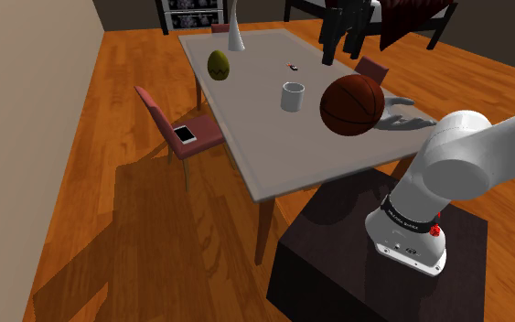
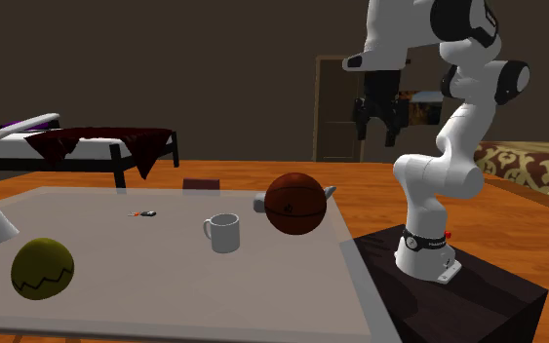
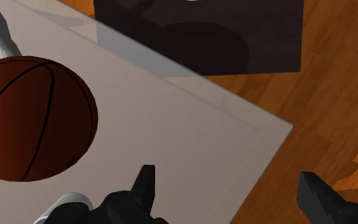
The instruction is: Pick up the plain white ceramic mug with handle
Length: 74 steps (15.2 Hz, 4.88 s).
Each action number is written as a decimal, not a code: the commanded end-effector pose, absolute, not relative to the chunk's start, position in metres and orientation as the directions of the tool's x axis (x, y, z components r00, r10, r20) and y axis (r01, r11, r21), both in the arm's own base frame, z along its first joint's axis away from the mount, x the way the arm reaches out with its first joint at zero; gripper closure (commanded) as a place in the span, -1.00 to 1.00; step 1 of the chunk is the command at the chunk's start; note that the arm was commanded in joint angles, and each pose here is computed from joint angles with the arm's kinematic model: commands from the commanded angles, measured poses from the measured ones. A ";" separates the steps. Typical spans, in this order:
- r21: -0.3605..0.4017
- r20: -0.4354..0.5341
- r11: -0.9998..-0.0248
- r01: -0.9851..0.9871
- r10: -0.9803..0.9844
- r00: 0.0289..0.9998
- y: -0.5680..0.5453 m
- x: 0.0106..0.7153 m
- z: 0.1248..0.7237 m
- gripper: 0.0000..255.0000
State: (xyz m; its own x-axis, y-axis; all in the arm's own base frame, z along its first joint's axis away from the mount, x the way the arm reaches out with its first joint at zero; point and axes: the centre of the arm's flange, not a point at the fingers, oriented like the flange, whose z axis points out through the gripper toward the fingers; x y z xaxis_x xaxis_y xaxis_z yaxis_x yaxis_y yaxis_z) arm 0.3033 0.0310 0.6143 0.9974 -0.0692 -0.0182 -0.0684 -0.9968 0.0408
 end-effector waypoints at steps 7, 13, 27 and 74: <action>0.038 -0.030 -0.997 -0.073 -0.074 0.997 -0.018 0.352 0.572 -1.00; 0.036 -0.042 -0.996 -0.078 -0.080 0.996 -0.067 0.399 0.529 -1.00; 0.030 -0.070 -0.996 -0.090 -0.092 0.993 -0.181 0.508 0.426 -1.00; 0.025 -0.096 -0.995 -0.100 -0.102 0.990 -0.283 0.601 0.370 1.00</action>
